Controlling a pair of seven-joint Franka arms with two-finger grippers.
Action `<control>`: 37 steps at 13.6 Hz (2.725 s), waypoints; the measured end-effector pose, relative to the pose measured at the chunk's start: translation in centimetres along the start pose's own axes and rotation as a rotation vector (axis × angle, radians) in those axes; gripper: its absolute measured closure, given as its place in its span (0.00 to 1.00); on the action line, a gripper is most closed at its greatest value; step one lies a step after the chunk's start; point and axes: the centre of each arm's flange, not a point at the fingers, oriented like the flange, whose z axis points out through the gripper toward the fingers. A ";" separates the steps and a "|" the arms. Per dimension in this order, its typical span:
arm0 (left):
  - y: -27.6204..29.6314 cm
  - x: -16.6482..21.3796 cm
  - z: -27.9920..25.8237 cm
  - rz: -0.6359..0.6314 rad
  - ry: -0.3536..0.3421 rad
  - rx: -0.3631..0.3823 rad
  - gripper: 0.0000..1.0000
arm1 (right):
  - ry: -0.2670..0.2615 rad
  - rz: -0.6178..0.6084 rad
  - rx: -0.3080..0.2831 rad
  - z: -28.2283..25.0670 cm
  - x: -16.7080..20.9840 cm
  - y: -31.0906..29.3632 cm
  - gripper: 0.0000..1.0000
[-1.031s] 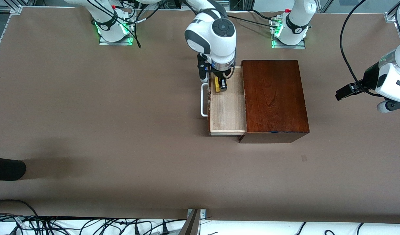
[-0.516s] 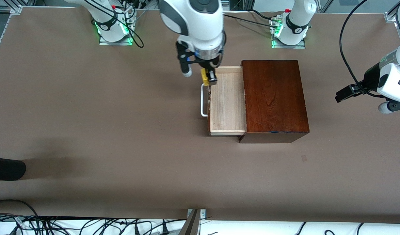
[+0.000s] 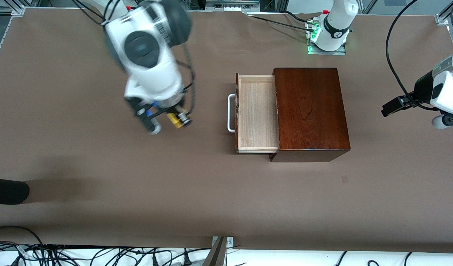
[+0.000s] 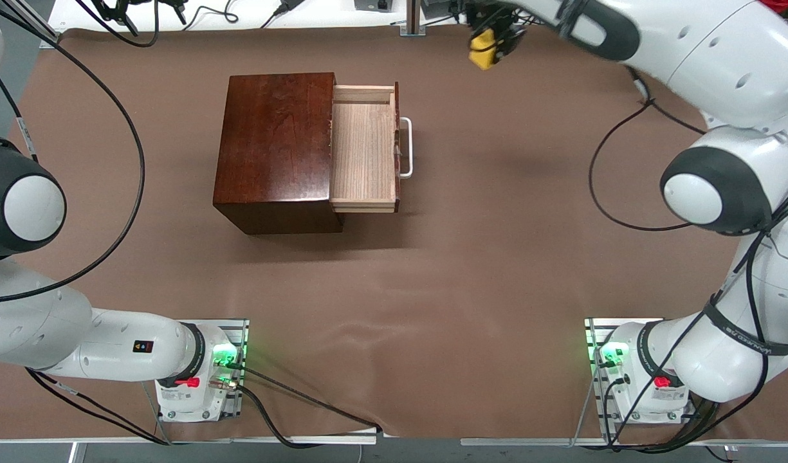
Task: Open drawer, take yellow block, close drawer
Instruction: 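Lift the yellow cube out and carry it away from the box, then set the cube on the table while the left gripper reaches the drawer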
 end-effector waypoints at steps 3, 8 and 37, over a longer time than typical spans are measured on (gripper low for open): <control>0.1 -0.1 -0.1 -0.001 -0.005 -0.017 0.00 | -0.023 -0.172 -0.004 -0.2 11.1 4.0 0.44; 0.3 0.0 -0.1 0.001 0.000 -0.022 0.00 | -0.049 -0.445 -0.008 0.7 25.8 12.6 0.44; 10.9 -5.7 -2.1 0.035 0.009 -0.052 0.00 | -0.022 -0.866 -0.029 31.5 43.9 22.2 0.44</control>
